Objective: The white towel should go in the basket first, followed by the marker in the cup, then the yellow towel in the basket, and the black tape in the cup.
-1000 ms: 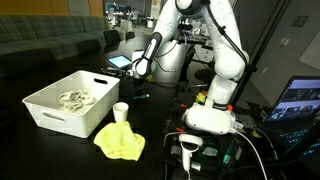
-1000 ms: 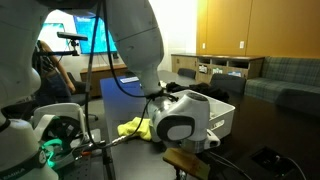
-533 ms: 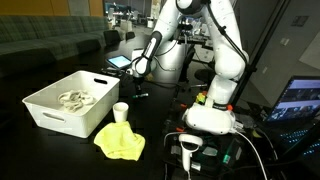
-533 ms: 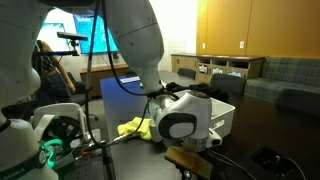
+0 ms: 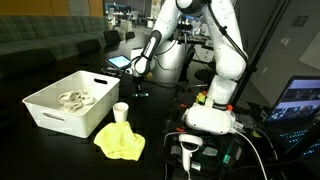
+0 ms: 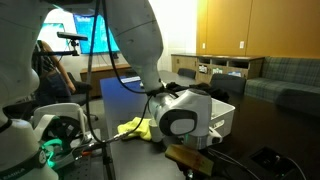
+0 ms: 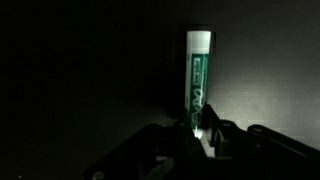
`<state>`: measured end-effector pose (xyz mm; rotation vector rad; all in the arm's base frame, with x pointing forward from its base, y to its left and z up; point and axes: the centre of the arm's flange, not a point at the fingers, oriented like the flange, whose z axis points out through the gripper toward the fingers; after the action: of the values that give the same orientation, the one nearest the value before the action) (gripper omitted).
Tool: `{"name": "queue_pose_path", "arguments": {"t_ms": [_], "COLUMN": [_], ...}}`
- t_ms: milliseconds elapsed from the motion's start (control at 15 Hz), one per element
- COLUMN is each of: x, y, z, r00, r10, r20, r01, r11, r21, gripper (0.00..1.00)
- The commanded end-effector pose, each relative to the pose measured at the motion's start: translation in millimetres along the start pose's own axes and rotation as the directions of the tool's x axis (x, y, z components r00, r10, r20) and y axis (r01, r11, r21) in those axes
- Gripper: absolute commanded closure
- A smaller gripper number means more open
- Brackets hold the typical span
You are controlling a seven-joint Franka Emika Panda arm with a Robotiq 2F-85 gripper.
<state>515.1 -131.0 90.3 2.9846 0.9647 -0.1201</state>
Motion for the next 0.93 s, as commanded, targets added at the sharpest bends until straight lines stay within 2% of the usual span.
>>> {"name": "queue_pose_path", "arguments": {"t_ms": [0, 200, 400, 733, 867], "x": [1.7, -1.3, -2.9, 9.4, 20.2], "y": [0.1, -4.1, -7.0, -11.1, -15.6], "z": [-11.7, -30.9, -65.7, -143.7, -170.7], "r00": [0.999, 0.997, 0.992, 0.975, 0.973], "r10": [-0.020, -0.018, -0.018, -0.022, -0.028], "r20": [0.032, 0.071, 0.127, 0.219, 0.227], "r01": [0.021, 0.019, 0.024, 0.055, 0.073], "r11": [1.000, 1.000, 0.999, 0.988, 0.979], "r21": [-0.002, -0.011, -0.046, -0.144, -0.192], "gripper": [0.91, 0.91, 0.92, 0.92, 0.92]}}
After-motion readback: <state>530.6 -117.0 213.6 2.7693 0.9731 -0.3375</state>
